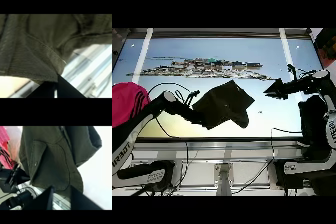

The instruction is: Fold the clothes and pants, and hang the long-sleeved shirts on hangers.

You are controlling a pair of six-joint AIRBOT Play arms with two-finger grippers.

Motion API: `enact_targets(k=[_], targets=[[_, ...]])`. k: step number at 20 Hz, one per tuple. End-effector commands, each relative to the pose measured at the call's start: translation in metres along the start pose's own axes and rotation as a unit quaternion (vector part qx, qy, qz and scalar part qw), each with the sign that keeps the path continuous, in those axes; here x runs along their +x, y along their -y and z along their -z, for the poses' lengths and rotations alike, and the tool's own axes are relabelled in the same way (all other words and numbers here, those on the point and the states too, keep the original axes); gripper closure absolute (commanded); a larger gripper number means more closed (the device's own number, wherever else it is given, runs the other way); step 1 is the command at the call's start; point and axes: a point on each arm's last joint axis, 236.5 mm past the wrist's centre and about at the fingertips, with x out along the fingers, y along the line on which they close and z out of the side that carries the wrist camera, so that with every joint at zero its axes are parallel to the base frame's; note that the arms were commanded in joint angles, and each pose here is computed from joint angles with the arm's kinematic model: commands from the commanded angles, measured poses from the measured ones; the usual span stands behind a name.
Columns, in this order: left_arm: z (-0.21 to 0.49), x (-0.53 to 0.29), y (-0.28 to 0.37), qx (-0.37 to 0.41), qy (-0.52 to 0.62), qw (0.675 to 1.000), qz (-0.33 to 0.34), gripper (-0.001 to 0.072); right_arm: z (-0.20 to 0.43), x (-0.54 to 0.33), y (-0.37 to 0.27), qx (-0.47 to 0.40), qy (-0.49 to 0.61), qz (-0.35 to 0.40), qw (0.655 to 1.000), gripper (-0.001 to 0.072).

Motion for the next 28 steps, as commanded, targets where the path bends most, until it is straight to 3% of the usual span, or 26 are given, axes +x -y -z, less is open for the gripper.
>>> enact_targets(k=[1, 2, 4, 9, 15, 28], targets=[[-0.009, -0.019, 0.021, 0.025, 0.036, 0.999, 0.011, 0.0693, 0.021, 0.002, 0.016, 0.003, -0.041, 0.028, 0.999, 0.0595], [-0.019, -0.033, 0.023, 0.036, 0.073, 0.997, -0.001, 0.0693, 0.029, 0.006, 0.019, 0.011, -0.053, 0.024, 0.998, 0.0584], [-0.038, -0.063, 0.020, 0.036, 0.142, 0.989, -0.027, 0.0693, 0.054, 0.021, 0.023, 0.033, -0.092, 0.014, 0.995, 0.0431], [-0.047, -0.091, 0.015, 0.022, 0.190, 0.981, -0.040, 0.0692, 0.102, 0.066, 0.023, 0.067, -0.152, -0.004, 0.986, 0.0431], [-0.046, -0.090, 0.017, 0.024, 0.187, 0.981, -0.038, 0.0691, 0.069, 0.102, 0.022, 0.016, -0.081, 0.037, 0.996, 0.0426], [-0.041, -0.088, 0.020, 0.024, 0.176, 0.984, -0.031, 0.0690, 0.045, 0.137, 0.040, 0.018, -0.049, 0.063, 0.997, 0.0426]])
